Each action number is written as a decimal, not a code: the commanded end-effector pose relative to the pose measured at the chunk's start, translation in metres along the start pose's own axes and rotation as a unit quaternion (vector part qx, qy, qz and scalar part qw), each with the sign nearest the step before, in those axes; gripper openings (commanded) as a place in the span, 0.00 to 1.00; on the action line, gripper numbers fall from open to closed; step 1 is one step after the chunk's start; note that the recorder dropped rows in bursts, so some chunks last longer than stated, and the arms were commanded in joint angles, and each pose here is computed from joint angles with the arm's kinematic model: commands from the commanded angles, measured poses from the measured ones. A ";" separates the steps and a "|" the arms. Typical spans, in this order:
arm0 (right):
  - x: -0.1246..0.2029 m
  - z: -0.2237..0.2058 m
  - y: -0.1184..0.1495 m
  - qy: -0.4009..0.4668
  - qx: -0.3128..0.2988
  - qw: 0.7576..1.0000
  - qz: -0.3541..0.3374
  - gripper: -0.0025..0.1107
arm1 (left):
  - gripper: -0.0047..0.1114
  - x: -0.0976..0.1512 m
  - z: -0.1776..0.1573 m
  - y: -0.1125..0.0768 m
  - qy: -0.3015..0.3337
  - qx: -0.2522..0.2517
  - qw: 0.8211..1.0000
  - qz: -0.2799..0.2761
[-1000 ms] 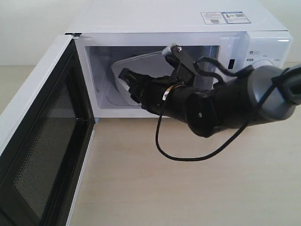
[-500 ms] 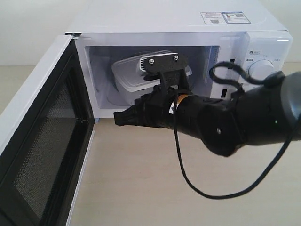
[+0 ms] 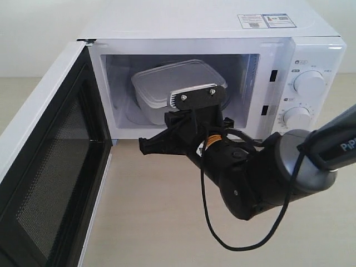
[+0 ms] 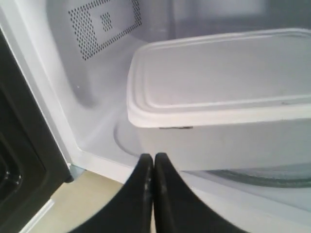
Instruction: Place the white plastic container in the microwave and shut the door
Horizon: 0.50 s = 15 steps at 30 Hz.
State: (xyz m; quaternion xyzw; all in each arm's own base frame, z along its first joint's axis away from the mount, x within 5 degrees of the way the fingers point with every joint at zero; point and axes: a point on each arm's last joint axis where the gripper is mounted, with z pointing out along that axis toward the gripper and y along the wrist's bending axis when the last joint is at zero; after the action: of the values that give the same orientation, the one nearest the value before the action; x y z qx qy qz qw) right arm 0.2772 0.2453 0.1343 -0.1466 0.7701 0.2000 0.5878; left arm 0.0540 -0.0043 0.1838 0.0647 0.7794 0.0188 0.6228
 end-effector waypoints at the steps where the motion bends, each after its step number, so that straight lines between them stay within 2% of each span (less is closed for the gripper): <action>1: 0.002 0.003 -0.002 -0.020 0.007 1.000 -0.005 0.02 | 0.08 -0.002 0.000 0.000 -0.004 -0.001 1.000 -0.003; 10: -0.002 0.030 -0.001 -0.026 0.028 0.999 0.018 0.02 | 0.08 -0.002 0.000 0.000 -0.004 -0.001 1.000 -0.003; 15: -0.004 0.049 -0.011 0.004 0.043 0.998 0.045 0.02 | 0.08 -0.002 0.000 0.000 -0.004 -0.001 1.000 -0.003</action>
State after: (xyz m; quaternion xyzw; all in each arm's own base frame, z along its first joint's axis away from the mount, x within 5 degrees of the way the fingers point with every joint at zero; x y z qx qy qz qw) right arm 0.3137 0.2630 0.1290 -0.1016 0.7737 0.1984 0.5931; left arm 0.0540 -0.0043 0.1838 0.0647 0.7794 0.0188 0.6228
